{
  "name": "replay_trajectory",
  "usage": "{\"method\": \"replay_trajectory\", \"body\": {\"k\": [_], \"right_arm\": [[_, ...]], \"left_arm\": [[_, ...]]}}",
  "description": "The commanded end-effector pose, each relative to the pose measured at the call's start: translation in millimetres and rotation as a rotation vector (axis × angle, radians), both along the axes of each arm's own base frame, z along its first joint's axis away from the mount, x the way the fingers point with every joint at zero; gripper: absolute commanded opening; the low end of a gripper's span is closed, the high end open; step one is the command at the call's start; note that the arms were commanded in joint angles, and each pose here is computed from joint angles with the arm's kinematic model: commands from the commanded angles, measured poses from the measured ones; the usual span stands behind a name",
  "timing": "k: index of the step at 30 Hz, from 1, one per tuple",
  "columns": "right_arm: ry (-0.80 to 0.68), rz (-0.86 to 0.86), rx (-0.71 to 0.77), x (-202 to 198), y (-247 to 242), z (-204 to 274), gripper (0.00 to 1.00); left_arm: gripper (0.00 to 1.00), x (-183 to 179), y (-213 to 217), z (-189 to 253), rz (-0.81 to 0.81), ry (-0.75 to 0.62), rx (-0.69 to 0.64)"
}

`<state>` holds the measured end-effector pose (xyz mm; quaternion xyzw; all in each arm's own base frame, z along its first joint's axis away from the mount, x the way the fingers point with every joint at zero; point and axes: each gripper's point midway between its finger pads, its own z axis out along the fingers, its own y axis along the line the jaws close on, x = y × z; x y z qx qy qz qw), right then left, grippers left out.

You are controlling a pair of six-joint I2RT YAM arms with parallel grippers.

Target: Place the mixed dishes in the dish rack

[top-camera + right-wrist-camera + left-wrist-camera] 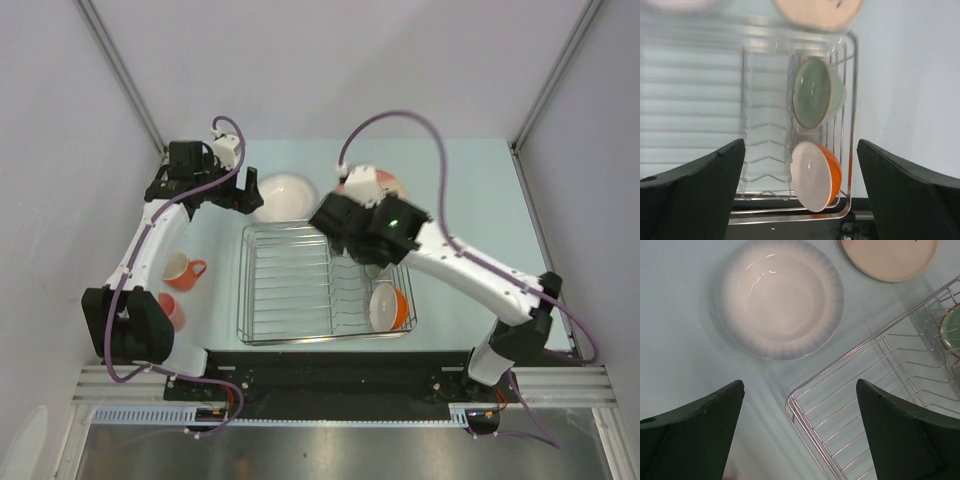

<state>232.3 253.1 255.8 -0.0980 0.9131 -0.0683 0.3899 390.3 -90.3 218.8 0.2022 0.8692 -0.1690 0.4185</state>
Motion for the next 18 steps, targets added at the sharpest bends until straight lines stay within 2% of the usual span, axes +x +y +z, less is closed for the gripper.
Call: {"method": "replay_trajectory", "body": {"k": [1, 2, 3, 4, 5, 6, 7, 9, 10, 12, 13, 15, 16, 17, 18], "right_arm": [[-0.301, -0.067, 0.144, 41.8, -37.6, 127.1, 1.0], [-0.286, 0.018, 0.238, 50.5, -17.5, 134.6, 1.0], [-0.29, 0.023, 0.304, 69.1, -22.5, 135.5, 1.0], [-0.372, 0.065, 0.459, 92.4, -3.7, 160.0, 1.0], [-0.343, 0.177, 0.528, 97.1, 15.4, 156.7, 1.0], [-0.348, 0.187, 0.555, 111.0, 18.7, 151.4, 1.0], [-0.37, 0.147, 0.575, 144.4, 11.4, 148.9, 0.97], [-0.316, 0.187, 0.607, 172.1, 22.9, 133.4, 0.87], [-0.305, 0.182, 0.613, 203.2, 27.4, 119.8, 0.81], [-0.278, 0.246, 0.643, 222.9, 41.3, 108.1, 0.8], [-0.254, 0.269, 0.655, 245.8, 51.8, 89.6, 0.76], [-0.212, 0.311, 0.673, 262.1, 67.5, 72.7, 0.76], [-0.233, 0.332, 0.691, 269.0, 71.3, 88.1, 0.77], [-0.153, 0.326, 0.677, 286.5, 81.2, 44.4, 0.78], [-0.125, 0.324, 0.683, 292.6, 84.1, 32.9, 0.8]], "left_arm": [[1.0, 19.0, 3.0, 21.4, 0.01, -0.073, 0.001], [1.0, 21.6, 3.0, 20.8, 0.013, -0.072, 0.0], [1.0, 23.8, 3.3, 22.4, 0.017, -0.078, 0.0], [1.0, 26.3, 3.4, 23.2, 0.019, -0.083, 0.0], [1.0, 29.9, 4.2, 23.0, 0.023, -0.089, 0.004], [1.0, 32.5, 5.0, 22.9, 0.026, -0.09, 0.005], [1.0, 35.5, 5.3, 26.7, 0.029, -0.1, 0.006], [0.99, 41.4, 7.4, 23.4, 0.03, -0.096, 0.008], [1.0, 44.3, 8.3, 25.4, 0.032, -0.102, 0.006], [1.0, 53.8, 13.1, 18.0, 0.043, -0.1, 0.017], [1.0, 60.4, 16.6, 16.6, 0.056, -0.104, 0.027], [1.0, 68.9, 26.1, 12.6, 0.079, -0.094, 0.034], [0.99, 77.4, 27.3, 7.6, 0.079, -0.081, 0.028], [0.99, 80.1, 27.3, 4.7, 0.08, -0.067, 0.02], [0.99, 86.9, 40.8, 6.7, 0.112, -0.065, 0.008]]}}
